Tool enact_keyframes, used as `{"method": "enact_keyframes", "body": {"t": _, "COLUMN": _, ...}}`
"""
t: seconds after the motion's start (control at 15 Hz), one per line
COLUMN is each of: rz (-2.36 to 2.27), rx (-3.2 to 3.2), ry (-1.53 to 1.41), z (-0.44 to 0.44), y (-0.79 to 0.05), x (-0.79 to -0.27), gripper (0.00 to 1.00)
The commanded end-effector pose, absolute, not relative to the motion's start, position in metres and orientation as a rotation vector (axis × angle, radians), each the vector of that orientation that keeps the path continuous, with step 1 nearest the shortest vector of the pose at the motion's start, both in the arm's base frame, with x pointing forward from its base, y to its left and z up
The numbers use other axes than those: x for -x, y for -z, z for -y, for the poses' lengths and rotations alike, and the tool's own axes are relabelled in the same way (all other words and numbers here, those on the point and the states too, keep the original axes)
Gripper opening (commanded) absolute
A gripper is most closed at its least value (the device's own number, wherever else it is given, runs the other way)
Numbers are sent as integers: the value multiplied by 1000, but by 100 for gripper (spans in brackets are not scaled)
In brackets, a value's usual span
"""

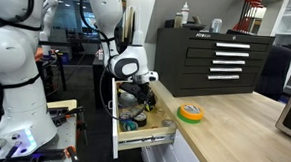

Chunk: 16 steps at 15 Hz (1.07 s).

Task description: Take the black masking tape out of the drawer and put it on the counter

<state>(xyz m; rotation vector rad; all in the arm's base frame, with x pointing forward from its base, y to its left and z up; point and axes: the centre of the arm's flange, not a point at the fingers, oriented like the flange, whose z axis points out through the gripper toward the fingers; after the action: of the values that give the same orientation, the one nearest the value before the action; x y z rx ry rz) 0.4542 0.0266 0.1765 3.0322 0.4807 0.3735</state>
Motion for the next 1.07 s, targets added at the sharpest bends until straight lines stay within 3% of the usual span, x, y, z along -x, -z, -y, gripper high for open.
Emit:
{"method": "enact_keyframes", "body": {"t": 0.0, "rz": -475, "rx": -3018, "ry": -377, "z": -35, "y": -155, "x": -466, "gripper": 100}}
{"method": "enact_keyframes", "body": {"t": 1.0, "rz": -473, "rx": -3081, "ry": -255, "z": -37, "y": -82, "x": -498, "gripper": 100}}
